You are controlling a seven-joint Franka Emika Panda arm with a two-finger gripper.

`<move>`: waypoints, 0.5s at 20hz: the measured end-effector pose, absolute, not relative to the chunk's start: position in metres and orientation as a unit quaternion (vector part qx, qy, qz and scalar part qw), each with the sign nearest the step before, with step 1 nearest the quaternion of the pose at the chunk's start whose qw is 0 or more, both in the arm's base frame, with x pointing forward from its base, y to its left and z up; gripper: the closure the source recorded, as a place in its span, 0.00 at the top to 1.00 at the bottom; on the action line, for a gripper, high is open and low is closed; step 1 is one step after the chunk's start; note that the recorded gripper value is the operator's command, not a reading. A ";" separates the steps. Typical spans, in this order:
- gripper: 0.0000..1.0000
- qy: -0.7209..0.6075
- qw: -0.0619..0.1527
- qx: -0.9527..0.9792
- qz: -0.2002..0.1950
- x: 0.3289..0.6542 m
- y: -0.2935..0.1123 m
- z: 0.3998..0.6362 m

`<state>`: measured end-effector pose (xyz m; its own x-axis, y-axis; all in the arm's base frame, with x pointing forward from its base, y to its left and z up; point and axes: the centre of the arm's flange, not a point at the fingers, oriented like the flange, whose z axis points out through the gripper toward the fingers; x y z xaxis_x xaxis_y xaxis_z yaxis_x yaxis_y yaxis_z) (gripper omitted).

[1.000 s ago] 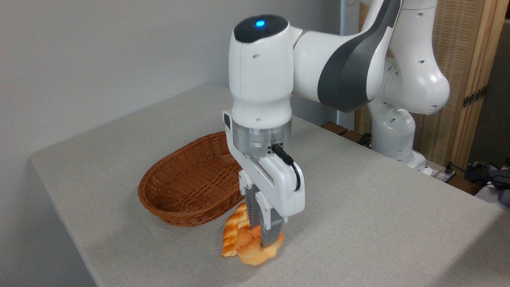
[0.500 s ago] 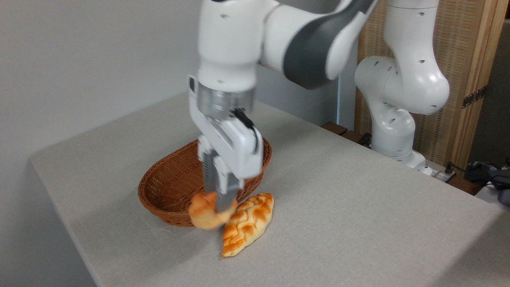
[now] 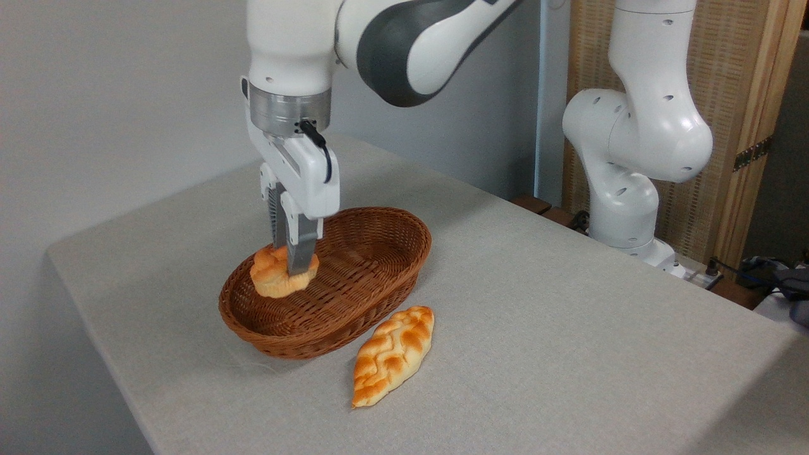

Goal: Put bread into the basket
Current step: 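Carry the bun over the wicker basket and lower it inside, then open the gripper to release the bun into the basket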

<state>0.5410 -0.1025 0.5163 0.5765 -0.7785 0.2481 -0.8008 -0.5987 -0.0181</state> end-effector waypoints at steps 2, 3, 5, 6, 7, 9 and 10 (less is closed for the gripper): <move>0.44 -0.446 0.050 0.886 0.112 0.538 -0.115 0.515; 0.46 -0.445 0.052 0.887 0.110 0.538 -0.119 0.514; 0.62 -0.440 0.057 0.891 0.099 0.534 -0.134 0.509; 0.93 -0.440 0.058 0.891 0.097 0.533 -0.138 0.508; 1.00 -0.440 0.060 0.891 0.093 0.532 -0.143 0.506; 1.00 -0.439 0.062 0.892 0.089 0.532 -0.147 0.502; 1.00 -0.437 0.063 0.893 0.086 0.532 -0.150 0.500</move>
<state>0.5320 -0.1496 0.4996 0.6027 -0.7703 0.2081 -0.7919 -0.6094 0.0377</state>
